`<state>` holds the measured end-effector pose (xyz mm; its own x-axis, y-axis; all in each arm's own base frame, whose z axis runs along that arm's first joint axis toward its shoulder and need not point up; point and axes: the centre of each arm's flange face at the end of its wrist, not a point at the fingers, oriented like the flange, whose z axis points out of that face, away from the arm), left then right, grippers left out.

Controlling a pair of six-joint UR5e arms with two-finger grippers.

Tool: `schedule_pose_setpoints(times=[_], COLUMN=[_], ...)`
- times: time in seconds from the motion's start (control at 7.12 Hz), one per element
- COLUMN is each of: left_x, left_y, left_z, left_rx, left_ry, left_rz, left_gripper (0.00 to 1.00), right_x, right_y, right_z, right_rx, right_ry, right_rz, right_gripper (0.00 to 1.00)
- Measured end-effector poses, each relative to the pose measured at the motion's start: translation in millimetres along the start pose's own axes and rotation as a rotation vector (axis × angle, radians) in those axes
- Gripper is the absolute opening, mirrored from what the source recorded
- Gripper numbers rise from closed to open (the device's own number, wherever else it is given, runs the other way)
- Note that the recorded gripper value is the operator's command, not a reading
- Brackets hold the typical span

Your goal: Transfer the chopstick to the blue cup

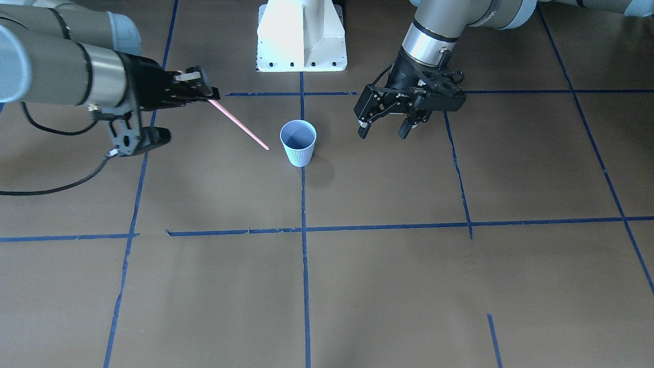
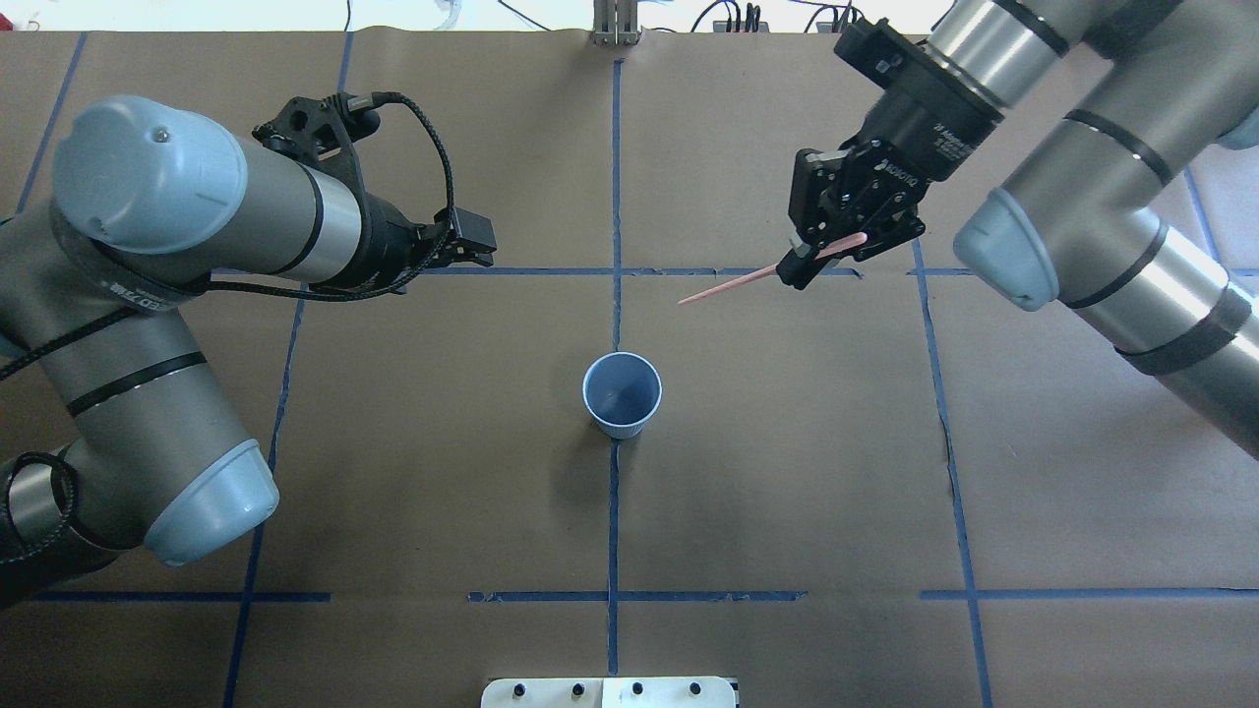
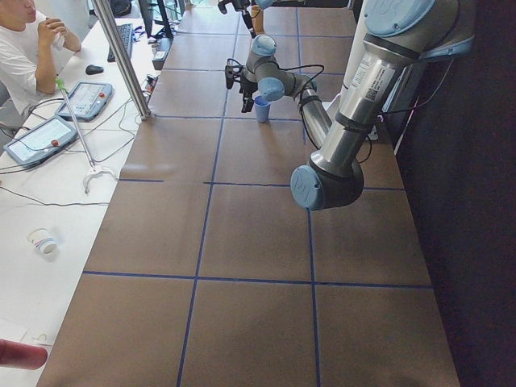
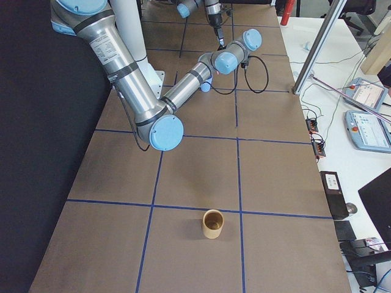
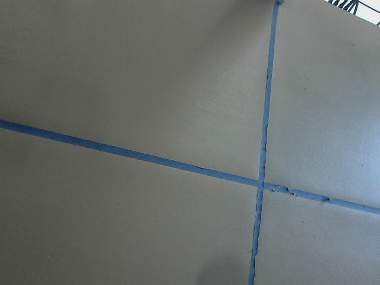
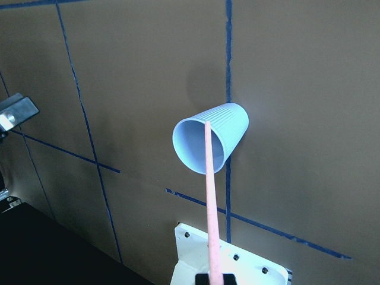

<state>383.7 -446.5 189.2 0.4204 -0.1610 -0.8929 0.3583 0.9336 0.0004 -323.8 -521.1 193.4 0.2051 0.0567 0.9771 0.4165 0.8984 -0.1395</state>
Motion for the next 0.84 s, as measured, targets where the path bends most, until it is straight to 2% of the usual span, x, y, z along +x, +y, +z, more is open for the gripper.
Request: schedule_pose_setpoints(times=[0.56, 0.7, 0.84], left_x=[-2, -2, -2], left_y=[0, 0, 1], left_z=[2, 3, 4], left_rx=[-0.001, -0.002, -0.003], left_ry=[-0.003, -0.005, -0.007], left_rz=[-0.002, -0.002, -0.002], left_gripper=[1.0, 1.0, 1.0], right_x=[-24, -22, -19], right_y=[-1, -3, -7], right_z=[54, 70, 84], right_rx=[-0.075, -0.094, -0.099], right_ry=[0.009, 0.019, 0.037], right_rz=[-0.014, -0.004, 0.008], right_gripper=[0.04, 0.11, 0.25])
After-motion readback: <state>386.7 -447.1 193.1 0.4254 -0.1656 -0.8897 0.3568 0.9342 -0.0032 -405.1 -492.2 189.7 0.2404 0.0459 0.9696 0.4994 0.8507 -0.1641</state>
